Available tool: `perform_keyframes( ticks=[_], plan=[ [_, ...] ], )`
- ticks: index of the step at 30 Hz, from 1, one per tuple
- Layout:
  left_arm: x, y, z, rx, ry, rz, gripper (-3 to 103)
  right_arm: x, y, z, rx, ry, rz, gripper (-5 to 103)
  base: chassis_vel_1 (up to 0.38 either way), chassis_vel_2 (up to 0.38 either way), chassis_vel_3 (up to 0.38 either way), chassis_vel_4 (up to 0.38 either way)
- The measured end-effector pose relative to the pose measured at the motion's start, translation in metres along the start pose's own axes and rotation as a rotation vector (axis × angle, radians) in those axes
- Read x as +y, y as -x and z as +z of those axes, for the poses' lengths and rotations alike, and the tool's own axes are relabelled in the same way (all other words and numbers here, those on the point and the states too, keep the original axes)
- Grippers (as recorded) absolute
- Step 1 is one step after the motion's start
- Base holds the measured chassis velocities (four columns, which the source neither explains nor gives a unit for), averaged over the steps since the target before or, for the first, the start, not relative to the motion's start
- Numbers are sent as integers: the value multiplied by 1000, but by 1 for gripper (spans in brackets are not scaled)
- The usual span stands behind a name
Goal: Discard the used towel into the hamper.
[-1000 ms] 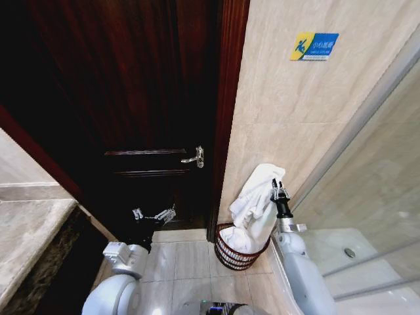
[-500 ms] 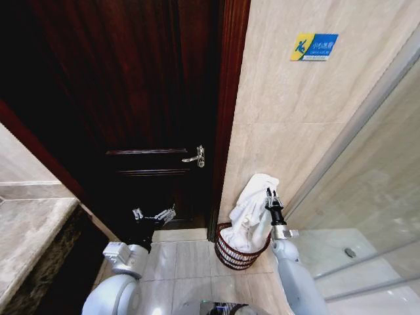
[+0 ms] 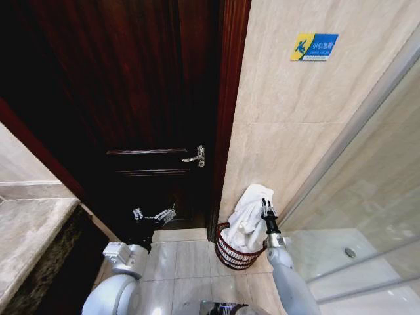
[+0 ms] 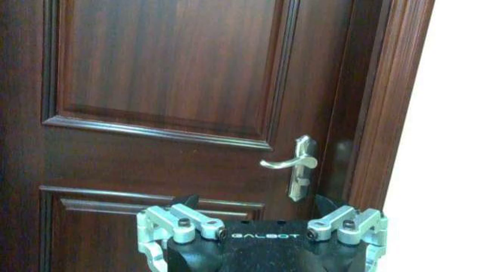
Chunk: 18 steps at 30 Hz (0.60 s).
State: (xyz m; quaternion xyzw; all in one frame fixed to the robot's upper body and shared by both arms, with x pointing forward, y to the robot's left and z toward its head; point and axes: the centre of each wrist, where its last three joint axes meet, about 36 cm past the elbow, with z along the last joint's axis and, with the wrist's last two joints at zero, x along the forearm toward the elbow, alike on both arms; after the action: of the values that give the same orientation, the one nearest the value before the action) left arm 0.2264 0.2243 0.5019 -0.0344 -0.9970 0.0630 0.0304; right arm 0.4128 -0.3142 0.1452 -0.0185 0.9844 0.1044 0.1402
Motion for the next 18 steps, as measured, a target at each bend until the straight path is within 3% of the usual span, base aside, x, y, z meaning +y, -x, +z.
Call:
perform_keyframes(
  ticks=[18],
  plan=[
    [0, 0, 0, 0, 0, 0, 100, 3, -36, 32, 120, 19, 21, 13, 0, 0, 0, 0]
  ],
)
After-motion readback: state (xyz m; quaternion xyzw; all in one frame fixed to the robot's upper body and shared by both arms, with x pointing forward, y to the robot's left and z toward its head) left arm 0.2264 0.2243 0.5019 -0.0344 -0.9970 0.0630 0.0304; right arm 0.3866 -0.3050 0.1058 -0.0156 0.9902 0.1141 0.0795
